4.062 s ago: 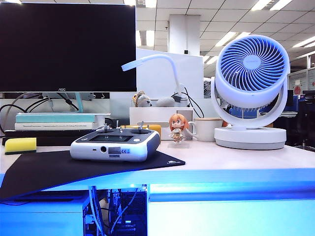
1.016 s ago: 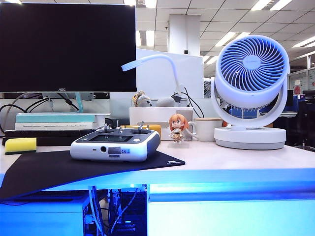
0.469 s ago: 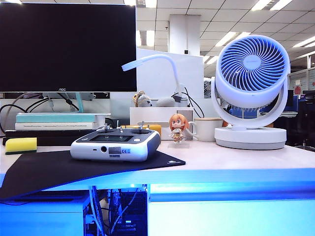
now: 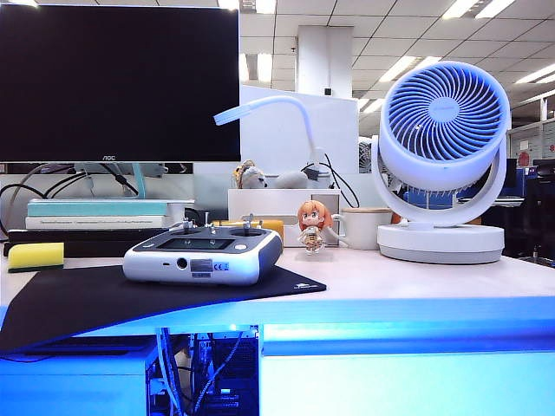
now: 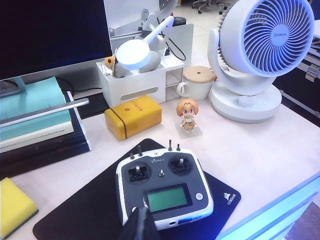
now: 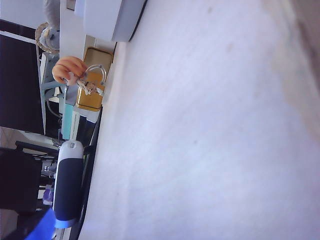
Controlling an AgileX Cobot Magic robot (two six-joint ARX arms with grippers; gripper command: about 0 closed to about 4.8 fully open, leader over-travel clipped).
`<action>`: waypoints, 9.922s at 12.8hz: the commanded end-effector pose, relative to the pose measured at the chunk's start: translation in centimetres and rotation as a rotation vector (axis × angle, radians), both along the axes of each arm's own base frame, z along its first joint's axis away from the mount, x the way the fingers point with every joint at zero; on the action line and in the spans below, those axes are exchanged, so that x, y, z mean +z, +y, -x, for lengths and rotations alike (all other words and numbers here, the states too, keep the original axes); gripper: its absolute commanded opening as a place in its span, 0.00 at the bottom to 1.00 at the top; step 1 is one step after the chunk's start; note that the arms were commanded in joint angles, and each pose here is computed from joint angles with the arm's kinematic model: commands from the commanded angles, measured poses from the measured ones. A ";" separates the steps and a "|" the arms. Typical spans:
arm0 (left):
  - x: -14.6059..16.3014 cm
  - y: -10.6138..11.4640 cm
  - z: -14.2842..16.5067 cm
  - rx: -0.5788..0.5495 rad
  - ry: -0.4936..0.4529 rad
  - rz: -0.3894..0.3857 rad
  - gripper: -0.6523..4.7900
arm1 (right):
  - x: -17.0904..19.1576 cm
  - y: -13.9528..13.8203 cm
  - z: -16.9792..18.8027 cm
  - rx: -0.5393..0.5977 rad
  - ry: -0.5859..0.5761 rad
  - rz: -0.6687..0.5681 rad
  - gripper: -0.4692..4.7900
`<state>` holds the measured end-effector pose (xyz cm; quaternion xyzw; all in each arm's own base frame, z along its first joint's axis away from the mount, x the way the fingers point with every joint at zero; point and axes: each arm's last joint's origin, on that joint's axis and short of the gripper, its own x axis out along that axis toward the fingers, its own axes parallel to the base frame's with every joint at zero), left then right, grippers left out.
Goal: Open the drawer, place the cleaning sponge inside, then close the drawer.
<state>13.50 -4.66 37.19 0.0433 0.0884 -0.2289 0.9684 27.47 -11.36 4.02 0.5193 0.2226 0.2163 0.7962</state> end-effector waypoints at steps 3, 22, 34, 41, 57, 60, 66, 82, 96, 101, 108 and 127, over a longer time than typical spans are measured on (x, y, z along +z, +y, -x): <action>0.3 0.0 0.0 -0.005 -0.018 0.003 0.11 | 0.6 0.1 -0.2 0.085 -0.057 0.010 1.00; 0.3 0.0 0.0 -0.004 -0.018 0.003 0.11 | 0.1 -3.5 2.4 -0.066 0.002 -0.039 1.00; 0.3 0.0 0.0 -0.004 -0.018 0.003 0.11 | 0.6 -2.9 -1.0 0.022 -0.071 0.000 1.00; 0.3 0.0 0.0 -0.004 -0.018 0.003 0.11 | 1.6 -2.5 0.1 0.065 -0.089 0.002 1.00; 0.3 0.0 0.0 -0.005 -0.020 0.002 0.11 | 3.4 -3.9 6.0 -0.082 -0.016 -0.088 1.00; 0.3 0.0 0.0 -0.004 -0.019 0.002 0.11 | 3.4 -4.5 6.9 -0.124 -0.013 -0.091 1.00; 0.4 0.0 0.0 -0.002 -0.035 0.003 0.11 | 4.1 -5.5 7.5 -0.193 -0.034 -0.067 1.00; 0.9 0.0 -0.1 -0.002 -0.079 0.017 0.11 | 15.4 -6.2 7.7 -0.385 -0.317 0.031 0.34; 1.3 0.0 -0.1 -0.002 -0.121 0.031 0.11 | 30.0 2.5 2.5 -0.108 -0.705 0.238 0.07; 1.5 0.0 -0.1 -0.002 -0.145 0.038 0.11 | 32.1 11.4 -0.6 -0.068 -0.531 0.615 0.07; 1.5 0.0 -0.1 -0.001 -0.142 0.041 0.11 | 22.6 17.4 -0.1 0.345 0.132 0.961 0.07; 1.5 0.0 -0.1 0.003 -0.140 0.039 0.11 | 8.6 19.5 -2.0 0.571 0.476 1.089 0.07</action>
